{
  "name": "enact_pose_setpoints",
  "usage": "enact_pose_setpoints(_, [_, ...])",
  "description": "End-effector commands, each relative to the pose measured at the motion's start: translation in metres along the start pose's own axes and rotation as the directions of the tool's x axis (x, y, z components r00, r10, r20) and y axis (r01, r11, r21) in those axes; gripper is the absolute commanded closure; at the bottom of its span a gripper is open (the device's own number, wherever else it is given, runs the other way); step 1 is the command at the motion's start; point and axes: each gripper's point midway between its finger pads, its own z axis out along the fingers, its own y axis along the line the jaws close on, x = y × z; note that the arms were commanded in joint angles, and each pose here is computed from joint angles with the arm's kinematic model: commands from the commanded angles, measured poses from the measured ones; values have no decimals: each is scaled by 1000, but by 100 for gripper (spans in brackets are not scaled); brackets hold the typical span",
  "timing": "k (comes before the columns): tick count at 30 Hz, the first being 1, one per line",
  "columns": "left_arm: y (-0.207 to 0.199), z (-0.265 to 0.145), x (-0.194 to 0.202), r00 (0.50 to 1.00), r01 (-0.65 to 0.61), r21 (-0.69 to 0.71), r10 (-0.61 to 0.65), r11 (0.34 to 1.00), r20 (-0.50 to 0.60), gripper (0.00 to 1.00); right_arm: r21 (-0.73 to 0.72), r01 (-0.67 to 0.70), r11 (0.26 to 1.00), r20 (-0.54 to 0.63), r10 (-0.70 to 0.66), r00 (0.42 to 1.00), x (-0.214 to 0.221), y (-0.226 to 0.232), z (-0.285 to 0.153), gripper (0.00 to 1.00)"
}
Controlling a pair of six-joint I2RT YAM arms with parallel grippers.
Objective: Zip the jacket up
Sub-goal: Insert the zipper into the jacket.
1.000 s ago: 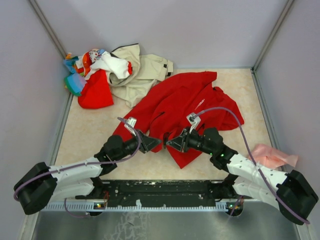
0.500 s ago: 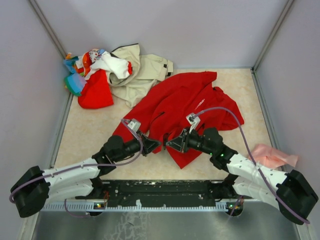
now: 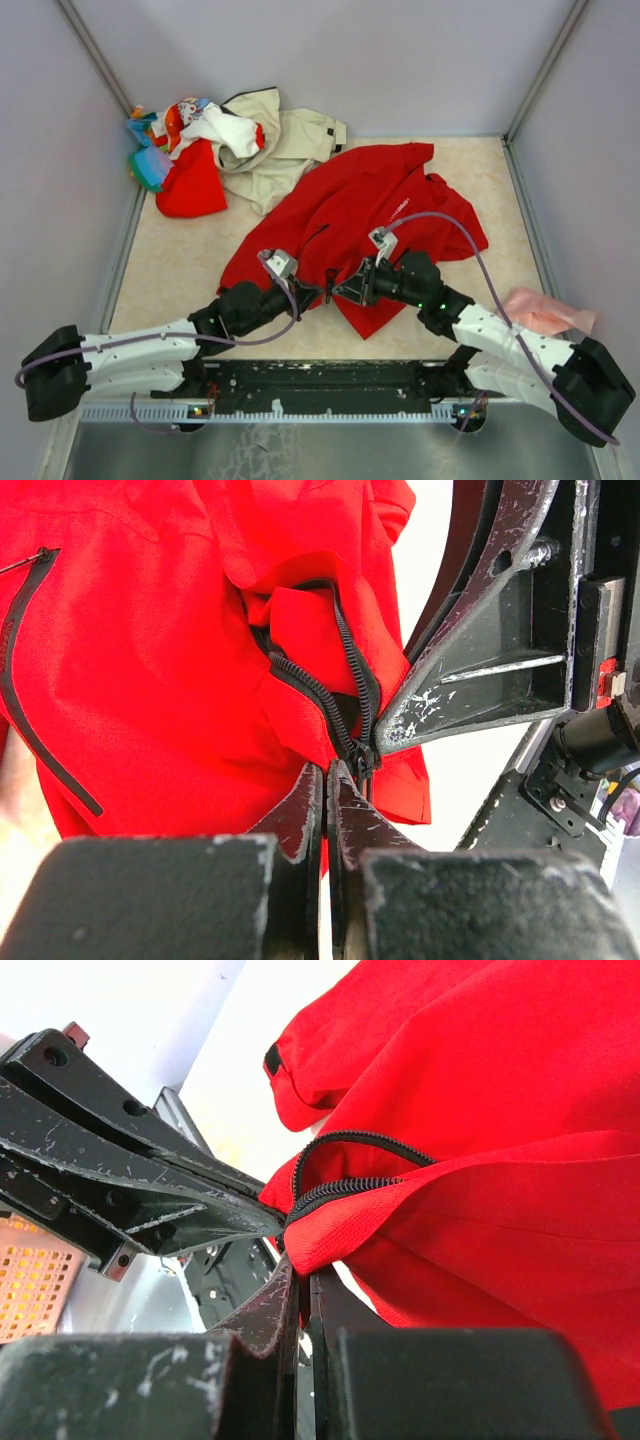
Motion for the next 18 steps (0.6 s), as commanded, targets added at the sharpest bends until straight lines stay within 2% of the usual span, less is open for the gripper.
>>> enact_pose_setpoints(1, [23,-7,17,996,-68,-98,62,993,-66,100,-39,62,997,187,-54,981,-60,29,-8,100])
enact_pose_setpoints(9, [9,-10,17,996,-85,-14,85,996,-38,100,-42,36,998,212,-26,977,-62,26,-11,100])
enact_pose_setpoints(18, [7,-14,45,983,-129,1,128,992,-129,100,-45,21,999,240,-10,971,-70,24,-15,100])
